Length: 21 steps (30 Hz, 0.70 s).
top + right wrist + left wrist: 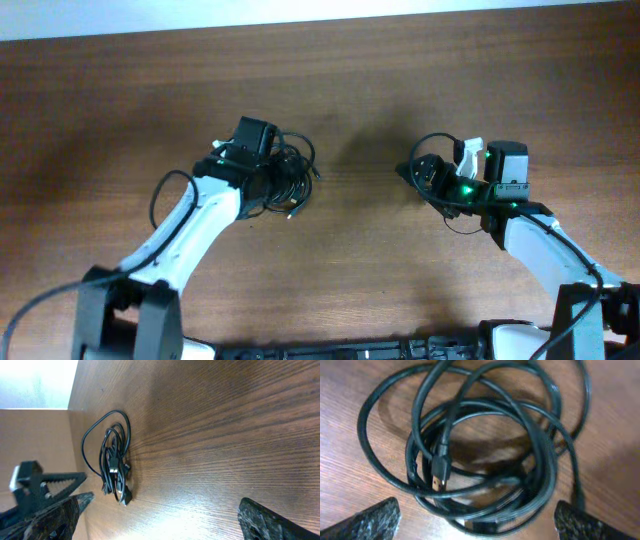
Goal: Untangle cables
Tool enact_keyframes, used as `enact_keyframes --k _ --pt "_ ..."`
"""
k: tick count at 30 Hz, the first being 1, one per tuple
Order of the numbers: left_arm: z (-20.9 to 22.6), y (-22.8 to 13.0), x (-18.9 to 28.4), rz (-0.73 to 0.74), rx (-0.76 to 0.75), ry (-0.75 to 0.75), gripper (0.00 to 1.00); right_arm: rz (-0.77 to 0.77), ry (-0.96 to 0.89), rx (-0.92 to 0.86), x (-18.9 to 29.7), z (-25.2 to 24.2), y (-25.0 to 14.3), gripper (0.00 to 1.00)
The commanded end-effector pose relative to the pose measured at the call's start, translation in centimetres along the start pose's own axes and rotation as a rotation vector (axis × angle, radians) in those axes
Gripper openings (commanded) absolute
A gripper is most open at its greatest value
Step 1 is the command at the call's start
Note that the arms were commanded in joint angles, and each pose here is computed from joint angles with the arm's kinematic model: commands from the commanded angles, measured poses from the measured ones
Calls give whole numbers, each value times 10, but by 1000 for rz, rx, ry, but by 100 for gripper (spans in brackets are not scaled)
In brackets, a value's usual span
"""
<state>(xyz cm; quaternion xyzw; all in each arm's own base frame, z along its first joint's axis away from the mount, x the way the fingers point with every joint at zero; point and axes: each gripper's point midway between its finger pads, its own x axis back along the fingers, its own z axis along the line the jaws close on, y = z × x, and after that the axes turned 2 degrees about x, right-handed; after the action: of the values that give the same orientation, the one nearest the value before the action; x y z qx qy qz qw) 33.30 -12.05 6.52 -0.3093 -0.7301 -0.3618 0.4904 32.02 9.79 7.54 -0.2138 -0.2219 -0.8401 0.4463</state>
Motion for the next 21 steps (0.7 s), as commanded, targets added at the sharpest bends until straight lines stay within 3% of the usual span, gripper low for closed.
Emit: enact_keyframes --k 1,2,3,4,5,10,12,13,14,15,16,18,19,21 --pt "11 -29 -41 119 160 76 99 -9 -6 11 1 0 2 99" --pt "12 -45 -53 182 149 92 96 -9 -6 11 1 0 2 99" --pt "15 -57 -64 221 135 119 64 -9 -6 11 1 0 2 99" --pt "16 -68 -69 246 73 136 7 -7 -8 9 1 -1 1 99" --pt "15 -68 -69 250 -7 124 0 -1 -13 2 1 -2 0 99" --pt "-21 -50 -13 232 -794 -70 0 -16 -57 -11 1 -11 1 99" --pt "-6 -32 9 153 -863 34 20 -28 -72 -11 2 -13 3 99" --pt "1 -26 13 133 -866 79 24 -33 -79 -11 2 -14 4 99" --pt "8 -21 18 115 -869 119 48 -36 -83 -11 2 -15 5 99" --pt "7 -21 19 112 -854 118 82 -38 -85 -10 2 -15 5 99" --pt "6 -21 19 106 -816 117 100 -42 -90 -10 2 -16 6 99" --pt "6 -21 19 97 -690 121 97 -36 -83 -10 2 -15 4 99" --pt "4 -24 19 102 -568 110 87 -27 -81 32 0 -13 2 99" --pt "-4 -40 18 171 -356 53 49 1 -80 136 -5 -9 -5 99"
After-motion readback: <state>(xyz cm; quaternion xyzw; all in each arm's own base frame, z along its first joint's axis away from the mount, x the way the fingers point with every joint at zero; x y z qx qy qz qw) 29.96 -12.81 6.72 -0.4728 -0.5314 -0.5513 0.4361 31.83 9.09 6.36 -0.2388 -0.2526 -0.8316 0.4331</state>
